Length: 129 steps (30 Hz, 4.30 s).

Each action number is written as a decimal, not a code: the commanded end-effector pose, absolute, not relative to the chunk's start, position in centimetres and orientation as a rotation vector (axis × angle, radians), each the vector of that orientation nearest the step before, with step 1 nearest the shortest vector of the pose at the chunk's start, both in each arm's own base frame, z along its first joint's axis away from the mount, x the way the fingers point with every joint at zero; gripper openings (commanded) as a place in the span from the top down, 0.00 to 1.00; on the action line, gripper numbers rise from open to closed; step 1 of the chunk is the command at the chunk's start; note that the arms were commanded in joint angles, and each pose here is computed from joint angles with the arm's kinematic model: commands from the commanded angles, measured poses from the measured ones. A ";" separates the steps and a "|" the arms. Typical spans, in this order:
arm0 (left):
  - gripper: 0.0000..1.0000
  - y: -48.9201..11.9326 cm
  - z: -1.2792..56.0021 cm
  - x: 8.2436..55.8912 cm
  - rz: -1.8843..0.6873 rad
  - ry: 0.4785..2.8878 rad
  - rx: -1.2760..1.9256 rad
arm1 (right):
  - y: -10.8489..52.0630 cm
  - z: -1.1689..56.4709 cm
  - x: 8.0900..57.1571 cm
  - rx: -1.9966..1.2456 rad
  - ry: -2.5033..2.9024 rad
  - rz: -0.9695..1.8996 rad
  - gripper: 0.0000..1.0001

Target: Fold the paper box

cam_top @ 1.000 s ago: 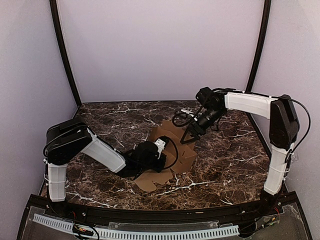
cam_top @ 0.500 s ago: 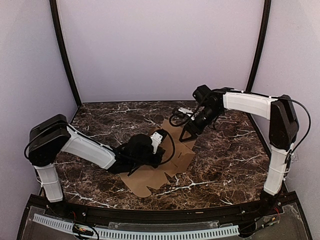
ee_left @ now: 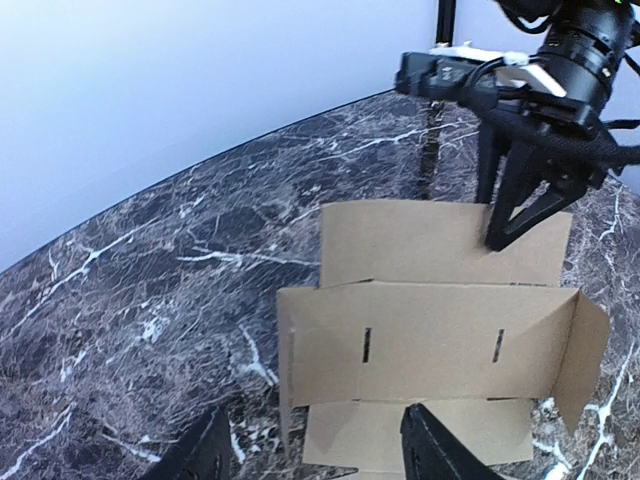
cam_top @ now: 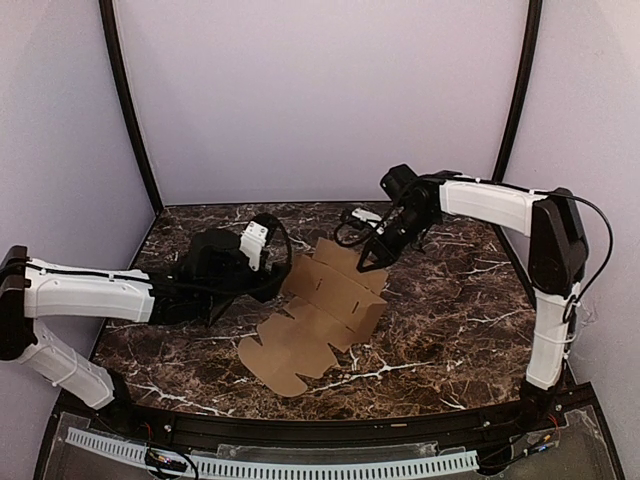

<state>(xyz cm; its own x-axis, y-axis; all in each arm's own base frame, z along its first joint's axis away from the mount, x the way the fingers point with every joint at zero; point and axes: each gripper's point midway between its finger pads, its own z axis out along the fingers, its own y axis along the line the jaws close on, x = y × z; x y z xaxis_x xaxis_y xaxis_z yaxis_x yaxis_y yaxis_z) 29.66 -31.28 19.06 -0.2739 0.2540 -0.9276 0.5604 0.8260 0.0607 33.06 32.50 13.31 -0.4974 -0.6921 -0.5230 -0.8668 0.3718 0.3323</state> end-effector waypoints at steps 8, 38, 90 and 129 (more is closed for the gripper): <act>0.64 -31.3 15.4 26.6 -0.722 1.942 0.725 | 33.6 17.1 37.6 -1.462 2.155 0.462 0.97; 0.96 -35.5 3.3 25.9 -0.760 2.121 0.424 | 39.2 13.7 31.8 -1.495 2.094 0.017 1.00; 0.94 -39.7 1.6 27.8 -0.735 2.044 0.486 | 39.5 18.1 32.5 -1.471 2.165 0.732 0.57; 0.40 -31.7 19.4 40.4 -0.281 2.239 0.509 | 24.5 13.0 34.6 -1.057 2.406 0.847 0.34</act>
